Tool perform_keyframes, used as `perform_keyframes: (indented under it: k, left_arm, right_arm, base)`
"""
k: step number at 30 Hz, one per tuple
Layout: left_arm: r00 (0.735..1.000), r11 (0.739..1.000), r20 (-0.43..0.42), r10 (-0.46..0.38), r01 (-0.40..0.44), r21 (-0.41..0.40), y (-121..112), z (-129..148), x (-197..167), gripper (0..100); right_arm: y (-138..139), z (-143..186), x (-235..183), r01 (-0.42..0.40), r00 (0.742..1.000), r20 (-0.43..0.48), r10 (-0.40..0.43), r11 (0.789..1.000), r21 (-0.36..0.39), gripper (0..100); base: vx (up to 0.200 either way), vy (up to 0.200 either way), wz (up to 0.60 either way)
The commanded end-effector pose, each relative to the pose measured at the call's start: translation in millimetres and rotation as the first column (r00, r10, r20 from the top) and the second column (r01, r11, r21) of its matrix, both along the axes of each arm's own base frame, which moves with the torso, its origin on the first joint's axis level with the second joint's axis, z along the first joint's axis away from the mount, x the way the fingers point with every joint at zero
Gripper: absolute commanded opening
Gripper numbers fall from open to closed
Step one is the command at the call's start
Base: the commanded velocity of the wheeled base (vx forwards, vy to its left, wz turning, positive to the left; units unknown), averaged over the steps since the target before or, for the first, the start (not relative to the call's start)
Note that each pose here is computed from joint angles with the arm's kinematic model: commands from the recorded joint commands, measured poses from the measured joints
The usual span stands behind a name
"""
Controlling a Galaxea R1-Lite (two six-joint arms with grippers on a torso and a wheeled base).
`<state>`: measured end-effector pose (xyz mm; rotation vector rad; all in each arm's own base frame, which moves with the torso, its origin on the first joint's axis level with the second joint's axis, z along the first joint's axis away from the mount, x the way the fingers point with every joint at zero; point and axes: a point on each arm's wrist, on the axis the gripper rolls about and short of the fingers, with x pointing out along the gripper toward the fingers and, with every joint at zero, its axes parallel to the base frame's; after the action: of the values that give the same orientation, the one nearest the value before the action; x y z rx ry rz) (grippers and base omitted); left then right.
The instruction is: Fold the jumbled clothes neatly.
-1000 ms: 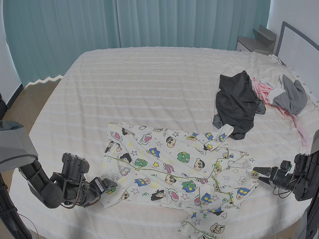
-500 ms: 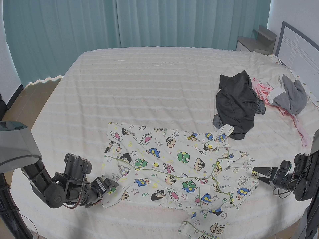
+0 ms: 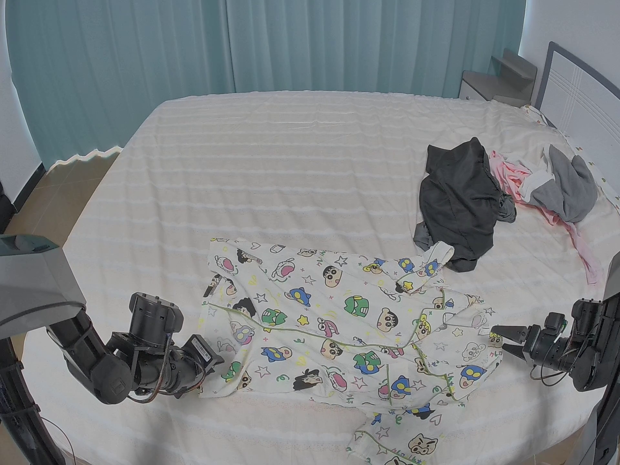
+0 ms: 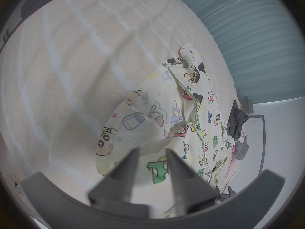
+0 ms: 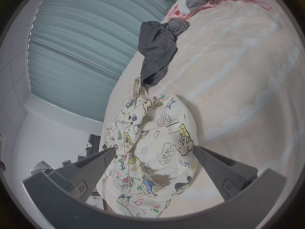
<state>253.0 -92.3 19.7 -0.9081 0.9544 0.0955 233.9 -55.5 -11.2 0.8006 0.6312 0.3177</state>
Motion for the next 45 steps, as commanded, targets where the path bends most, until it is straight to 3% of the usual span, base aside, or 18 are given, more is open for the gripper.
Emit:
perform_keyframes:
  k: [1, 9, 10, 16, 25, 26, 45]
  left_arm:
    - [1.0, 1.0, -0.01, -0.006, 0.006, 0.006, -2, -4, 0, 0]
    - [0.998, 0.998, 0.036, 0.043, -0.045, 0.038, 1, 3, 2, 0]
    - [0.994, 0.997, 0.094, 0.06, -0.063, 0.033, 1, 14, 6, 0]
    - [0.977, 0.998, 0.2, 0.069, -0.07, 0.0, 1, 44, 6, 0]
    - [0.995, 0.998, 0.077, 0.055, -0.058, 0.038, 8, 21, -10, 0]
    - [0.997, 0.997, 0.064, 0.054, -0.057, 0.044, 8, 18, -11, 100]
    - [0.998, 0.996, -0.022, 0.051, -0.049, 0.07, 7, -6, -10, 100]
  right_arm:
    - [0, 1, 0, 0.001, 1.0, 0.013, -0.001, 1.0, -0.003, 100]
    - [0, 1, 0, 0.001, 1.0, 0.013, -0.001, 1.0, -0.003, 100]
    - [0, 1, 1, -0.001, 1.0, 0.013, 0.001, 1.0, -0.003, 100]
    - [0, 2, -1, -0.001, 1.0, 0.011, 0.001, 1.0, -0.003, 100]
    - [1, 2, -1, -0.001, 1.0, 0.01, 0.001, 1.0, -0.002, 100]
    - [1, 2, -1, -0.001, 1.0, 0.01, 0.001, 1.0, -0.002, 100]
    - [2, 1, -1, -0.008, 1.0, 0.007, 0.008, 1.0, -0.003, 100]
  base:
    - [0.0, 0.0, 0.0]
    - [0.0, 0.0, 0.0]
    - [0.0, 0.0, 0.0]
    - [0.0, 0.0, 0.0]
    - [0.0, 0.0, 0.0]
    - [0.0, 0.0, 0.0]
    - [0.0, 0.0, 0.0]
